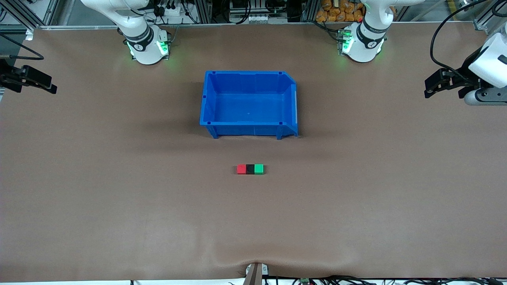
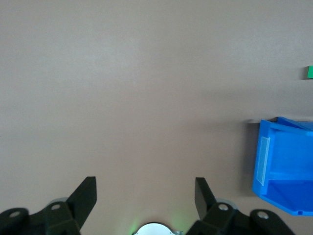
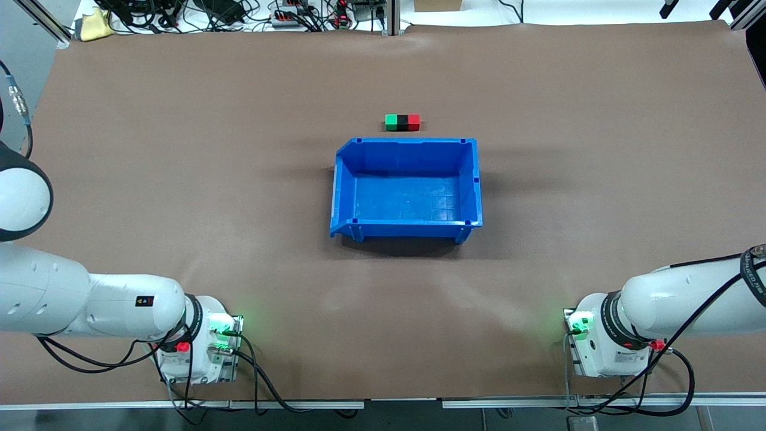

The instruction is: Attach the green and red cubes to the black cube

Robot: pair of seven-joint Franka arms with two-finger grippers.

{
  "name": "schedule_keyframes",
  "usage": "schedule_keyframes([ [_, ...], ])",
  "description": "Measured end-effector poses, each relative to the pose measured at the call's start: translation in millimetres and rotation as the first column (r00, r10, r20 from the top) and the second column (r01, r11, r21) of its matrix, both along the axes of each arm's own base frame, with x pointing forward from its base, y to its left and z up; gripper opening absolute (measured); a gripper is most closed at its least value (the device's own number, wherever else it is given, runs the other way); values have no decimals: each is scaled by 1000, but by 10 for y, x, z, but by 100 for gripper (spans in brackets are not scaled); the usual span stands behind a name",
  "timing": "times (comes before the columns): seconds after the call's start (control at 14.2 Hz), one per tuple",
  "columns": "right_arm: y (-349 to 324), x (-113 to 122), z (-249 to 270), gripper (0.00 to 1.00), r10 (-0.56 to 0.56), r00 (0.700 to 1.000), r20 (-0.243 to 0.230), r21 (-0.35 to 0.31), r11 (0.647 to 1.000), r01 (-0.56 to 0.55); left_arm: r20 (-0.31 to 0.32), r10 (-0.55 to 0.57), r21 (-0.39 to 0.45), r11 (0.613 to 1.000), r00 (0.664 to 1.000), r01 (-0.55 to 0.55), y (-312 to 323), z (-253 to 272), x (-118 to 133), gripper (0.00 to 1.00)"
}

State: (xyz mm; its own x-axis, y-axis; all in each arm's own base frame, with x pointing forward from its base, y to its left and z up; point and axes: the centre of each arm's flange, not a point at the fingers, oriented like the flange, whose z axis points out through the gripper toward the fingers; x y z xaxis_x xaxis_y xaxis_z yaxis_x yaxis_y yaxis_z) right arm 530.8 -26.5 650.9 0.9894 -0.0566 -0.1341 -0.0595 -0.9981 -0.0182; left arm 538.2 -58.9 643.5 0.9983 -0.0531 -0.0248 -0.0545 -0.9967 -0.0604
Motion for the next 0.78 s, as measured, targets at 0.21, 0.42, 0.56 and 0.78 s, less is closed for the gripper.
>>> schedule_keyframes([
  [0.21, -5, 0, -3, 100, -1, 1000, -1, 0, 1000, 1, 2, -7, 0, 1000, 1000, 7, 8, 10, 1, 95],
  [0.42, -52, -4, -10, 100, -10, 1000, -5, 0, 1000, 10, 2, -12, -1, 1000, 1000, 12, 9, 10, 2, 93],
  [0.56, -66, -6, -12, 100, -12, 1000, -7, 0, 1000, 12, 2, -17, -1, 1000, 1000, 17, 10, 16, 2, 98],
  [0.78, -66, -7, -13, 100, -12, 1000, -8, 1, 1000, 12, 2, -18, -1, 1000, 1000, 18, 12, 16, 3, 96],
])
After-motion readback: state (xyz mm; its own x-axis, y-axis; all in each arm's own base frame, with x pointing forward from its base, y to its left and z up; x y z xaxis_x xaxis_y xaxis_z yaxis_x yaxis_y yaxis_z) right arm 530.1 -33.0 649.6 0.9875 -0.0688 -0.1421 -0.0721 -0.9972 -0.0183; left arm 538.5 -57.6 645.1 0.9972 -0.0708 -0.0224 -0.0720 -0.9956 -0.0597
